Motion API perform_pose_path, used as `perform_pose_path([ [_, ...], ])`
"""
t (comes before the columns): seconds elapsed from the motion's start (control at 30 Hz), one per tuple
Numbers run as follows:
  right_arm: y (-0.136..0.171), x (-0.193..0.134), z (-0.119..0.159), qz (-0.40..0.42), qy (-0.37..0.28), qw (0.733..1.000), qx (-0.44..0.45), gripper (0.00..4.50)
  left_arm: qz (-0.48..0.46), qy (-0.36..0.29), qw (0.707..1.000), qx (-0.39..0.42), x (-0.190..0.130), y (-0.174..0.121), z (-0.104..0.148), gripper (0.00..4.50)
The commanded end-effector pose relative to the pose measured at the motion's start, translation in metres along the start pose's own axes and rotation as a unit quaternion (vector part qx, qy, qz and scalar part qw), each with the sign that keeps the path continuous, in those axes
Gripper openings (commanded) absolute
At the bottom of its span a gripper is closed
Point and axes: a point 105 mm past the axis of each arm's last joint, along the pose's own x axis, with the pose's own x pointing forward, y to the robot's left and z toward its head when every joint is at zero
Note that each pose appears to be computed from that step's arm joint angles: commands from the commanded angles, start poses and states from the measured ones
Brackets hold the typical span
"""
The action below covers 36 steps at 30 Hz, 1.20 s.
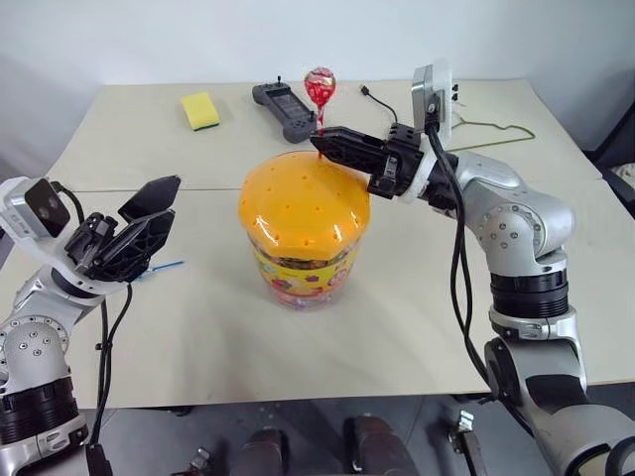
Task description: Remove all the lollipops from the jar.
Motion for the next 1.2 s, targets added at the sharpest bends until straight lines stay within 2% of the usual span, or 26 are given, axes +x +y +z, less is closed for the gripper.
perform_pose_path([
  [0.03, -0.006, -0.010, 0.045, -0.006, -0.080, 0.996, -0.038, 0.02, -0.028, 0.008, 1.000, 0.004, 0.004, -0.007, 0.003, 4.25],
  [0.13, -0.018, -0.034, 0.066, -0.020, -0.084, 0.995, -0.047, 0.02, -0.077, 0.074, 0.994, -0.019, 0.007, -0.024, -0.007, 4.25],
  [0.17, -0.019, -0.050, 0.063, -0.017, -0.032, 0.998, -0.058, 0.02, -0.090, 0.101, 0.991, -0.020, 0.006, -0.028, -0.009, 4.25],
  [0.2, -0.023, -0.081, 0.046, -0.029, 0.077, 0.995, -0.059, 0.02, -0.104, 0.142, 0.984, -0.020, 0.002, -0.033, -0.014, 4.25],
  [0.23, -0.024, -0.104, 0.036, -0.039, 0.154, 0.986, -0.049, 0.02, -0.115, 0.170, 0.978, -0.021, -0.002, -0.037, -0.017, 4.25],
  [0.27, -0.027, -0.137, 0.020, -0.074, 0.263, 0.961, -0.031, 0.02, -0.123, 0.201, 0.971, -0.031, -0.006, -0.042, -0.021, 4.25],
  [0.3, -0.032, -0.165, 0.013, -0.117, 0.323, 0.939, -0.021, 0.02, -0.133, 0.226, 0.964, -0.034, -0.010, -0.046, -0.026, 4.25],
  [0.33, -0.034, -0.181, 0.011, -0.142, 0.354, 0.924, -0.019, 0.02, -0.140, 0.240, 0.960, -0.035, -0.013, -0.049, -0.029, 4.25],
  [0.4, -0.036, -0.200, 0.011, -0.189, 0.370, 0.910, -0.001, 0.02, -0.139, 0.241, 0.960, -0.028, -0.014, -0.048, -0.031, 4.25],
  [0.5, -0.030, -0.251, -0.016, -0.234, 0.485, 0.843, -0.011, 0.02, -0.116, 0.240, 0.963, 0.026, -0.012, -0.031, -0.039, 4.25],
  [0.6, -0.021, -0.286, -0.040, -0.243, 0.557, 0.794, -0.018, 0.02, -0.131, 0.234, 0.962, 0.046, -0.007, -0.031, -0.046, 4.25],
  [0.8, -0.018, -0.329, -0.069, -0.261, 0.601, 0.754, -0.040, 0.02, -0.156, 0.241, 0.958, 0.029, -0.007, -0.037, -0.054, 4.25],
  [0.93, -0.022, -0.338, -0.078, -0.293, 0.577, 0.762, -0.025, 0.02, -0.157, 0.246, 0.956, 0.027, -0.009, -0.036, -0.053, 4.25],
  [0.97, -0.022, -0.337, -0.080, -0.293, 0.567, 0.770, -0.023, 0.48, -0.157, 0.246, 0.956, 0.027, -0.008, -0.036, -0.053, 4.25],
  [1.03, -0.021, -0.335, -0.083, -0.293, 0.553, 0.780, -0.018, 0.98, -0.156, 0.248, 0.956, 0.027, -0.008, -0.035, -0.052, 4.25],
  [1.2, -0.015, -0.331, -0.080, -0.273, 0.528, 0.804, -0.030, 2.63, -0.123, 0.257, 0.958, 0.027, -0.013, -0.029, -0.053, 4.25],
])
